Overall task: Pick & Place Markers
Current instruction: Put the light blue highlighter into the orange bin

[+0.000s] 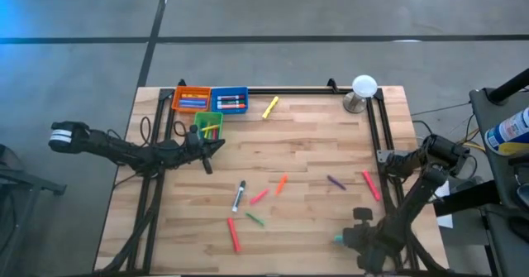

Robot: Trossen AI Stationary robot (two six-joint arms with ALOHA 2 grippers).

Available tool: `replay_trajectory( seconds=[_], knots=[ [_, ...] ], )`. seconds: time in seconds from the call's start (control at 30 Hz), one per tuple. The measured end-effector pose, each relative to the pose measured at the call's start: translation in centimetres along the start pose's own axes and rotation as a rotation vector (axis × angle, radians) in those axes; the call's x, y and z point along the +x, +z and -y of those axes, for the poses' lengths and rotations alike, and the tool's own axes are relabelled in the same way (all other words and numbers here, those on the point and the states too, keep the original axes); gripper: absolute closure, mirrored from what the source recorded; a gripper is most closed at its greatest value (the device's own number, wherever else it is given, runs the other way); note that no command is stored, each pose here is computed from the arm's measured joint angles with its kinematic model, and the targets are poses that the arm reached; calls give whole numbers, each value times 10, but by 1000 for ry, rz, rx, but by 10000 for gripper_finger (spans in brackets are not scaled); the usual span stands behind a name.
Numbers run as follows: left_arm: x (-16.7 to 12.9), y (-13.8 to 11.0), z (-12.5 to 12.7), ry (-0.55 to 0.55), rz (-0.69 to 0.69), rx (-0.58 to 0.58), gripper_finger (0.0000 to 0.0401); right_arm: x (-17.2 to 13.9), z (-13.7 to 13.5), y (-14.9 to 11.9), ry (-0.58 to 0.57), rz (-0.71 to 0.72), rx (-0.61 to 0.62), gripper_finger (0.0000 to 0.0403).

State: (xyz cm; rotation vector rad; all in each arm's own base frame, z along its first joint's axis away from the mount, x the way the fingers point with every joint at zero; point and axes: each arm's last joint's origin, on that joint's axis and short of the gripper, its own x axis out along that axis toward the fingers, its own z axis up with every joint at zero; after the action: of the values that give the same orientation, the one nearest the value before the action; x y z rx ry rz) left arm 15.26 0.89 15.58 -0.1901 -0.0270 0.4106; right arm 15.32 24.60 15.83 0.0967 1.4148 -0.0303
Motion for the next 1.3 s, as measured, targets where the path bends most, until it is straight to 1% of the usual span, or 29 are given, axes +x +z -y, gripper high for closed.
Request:
replay_trajectory(
  seconds=[0.07,0.13,0.2,0.27,0.33,0.47,0.53,0.6,0.7,0.77,0.83,0.97,1.07,1.17,1.3],
  knots=[
    [0,-1,0,2,-12,5,401,-6,9,15,-14,35,-33,355],
    [0,-2,0,4,-20,6,401,-13,18,37,-26,99,-86,355],
    [0,-2,0,4,-20,-2,401,-18,33,66,-72,158,-151,351],
    [0,-2,0,4,-21,-3,401,-21,53,99,-115,197,-212,347],
    [0,-2,0,4,-20,-4,401,-22,81,137,-163,249,-231,345],
    [0,-2,0,4,-20,6,401,-15,145,204,-241,357,-207,344],
    [0,-2,0,4,-21,17,401,-9,175,230,-258,393,-215,343],
    [0,-2,0,4,-20,21,401,-2,199,252,-247,395,-233,343],
    [0,-2,0,4,-20,22,401,13,225,282,-239,370,-261,342],
    [0,-2,0,5,-20,27,401,26,237,296,-249,320,-261,342],
    [0,-2,-1,11,-18,31,401,39,243,307,-251,270,-261,342],
    [0,-2,-1,20,-17,33,401,61,245,321,-256,202,-296,341],
    [0,-2,-1,20,-17,33,401,68,244,327,-253,183,-298,341],
    [0,-2,-1,19,-17,33,401,68,244,330,-252,182,-293,336],
    [0,-2,-1,18,-18,33,401,64,243,333,-250,211,-286,306]
  ],
)
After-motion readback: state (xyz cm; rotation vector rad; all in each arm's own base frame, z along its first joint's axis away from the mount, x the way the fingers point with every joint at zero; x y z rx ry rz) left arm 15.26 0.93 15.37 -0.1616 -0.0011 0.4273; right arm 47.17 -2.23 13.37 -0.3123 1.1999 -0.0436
